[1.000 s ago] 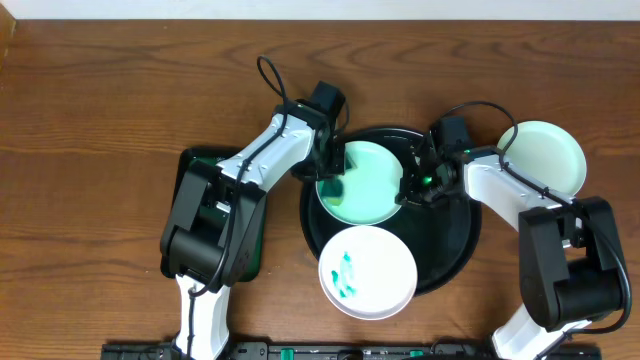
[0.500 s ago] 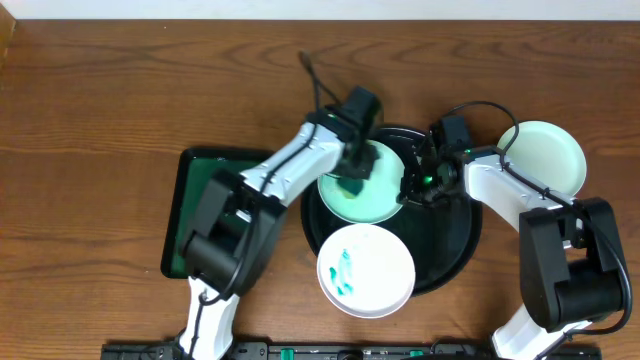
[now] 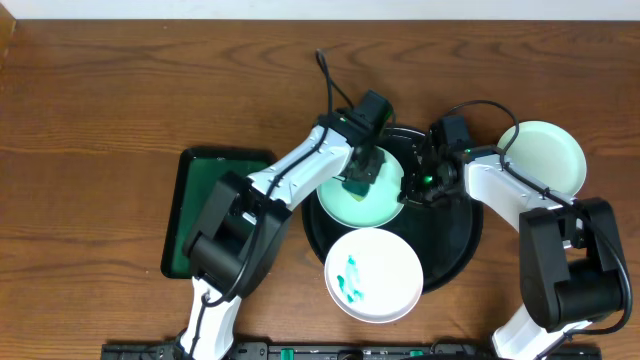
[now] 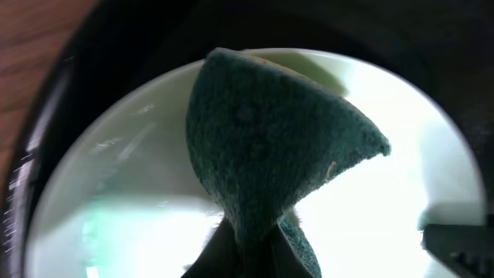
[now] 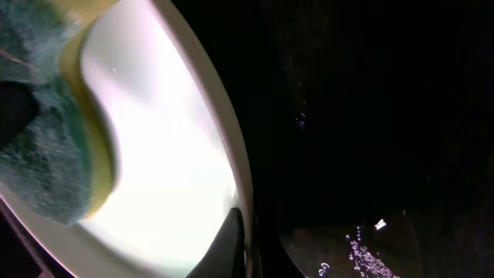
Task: Clean dirty plates on tray and stack at the side
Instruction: 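Wipe the sponge in circles across the plate with the left gripper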
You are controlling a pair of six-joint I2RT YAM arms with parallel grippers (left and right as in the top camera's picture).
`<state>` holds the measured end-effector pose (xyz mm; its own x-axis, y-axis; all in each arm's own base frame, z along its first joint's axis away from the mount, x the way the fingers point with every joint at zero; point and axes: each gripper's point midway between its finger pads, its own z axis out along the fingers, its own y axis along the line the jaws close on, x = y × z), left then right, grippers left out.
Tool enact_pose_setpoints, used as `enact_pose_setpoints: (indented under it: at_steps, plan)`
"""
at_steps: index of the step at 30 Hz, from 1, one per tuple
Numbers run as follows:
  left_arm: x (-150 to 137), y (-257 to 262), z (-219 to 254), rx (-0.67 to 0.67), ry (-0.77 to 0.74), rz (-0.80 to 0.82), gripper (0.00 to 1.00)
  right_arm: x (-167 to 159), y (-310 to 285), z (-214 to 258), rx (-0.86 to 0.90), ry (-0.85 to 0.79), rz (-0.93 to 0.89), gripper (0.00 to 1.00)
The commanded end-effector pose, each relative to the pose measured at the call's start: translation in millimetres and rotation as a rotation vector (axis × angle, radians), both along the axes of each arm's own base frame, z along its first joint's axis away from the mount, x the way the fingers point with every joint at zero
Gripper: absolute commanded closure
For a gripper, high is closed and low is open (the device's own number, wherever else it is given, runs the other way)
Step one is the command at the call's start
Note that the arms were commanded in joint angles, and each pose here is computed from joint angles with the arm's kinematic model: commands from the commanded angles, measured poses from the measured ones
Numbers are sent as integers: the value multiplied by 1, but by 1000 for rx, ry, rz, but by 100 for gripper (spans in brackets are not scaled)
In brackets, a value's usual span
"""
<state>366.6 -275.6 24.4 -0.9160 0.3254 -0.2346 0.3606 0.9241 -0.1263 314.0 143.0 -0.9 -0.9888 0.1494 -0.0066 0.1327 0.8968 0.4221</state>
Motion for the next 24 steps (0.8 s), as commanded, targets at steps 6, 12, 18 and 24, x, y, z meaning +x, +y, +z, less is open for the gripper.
enact_pose_setpoints:
  at_steps: [6,12,18,24]
  plan:
    - [15,73,-11,121,80,231,93,-10,-28,-23,-146,31,-10,99]
    - [-10,98,-13,186,204,290,93,-9,-27,-23,-145,30,-9,99]
    - [-47,69,-7,32,405,214,93,-9,-27,-23,-145,28,-9,99]
    - [-60,40,2,-126,490,150,93,-9,-27,-23,-146,29,-9,99]
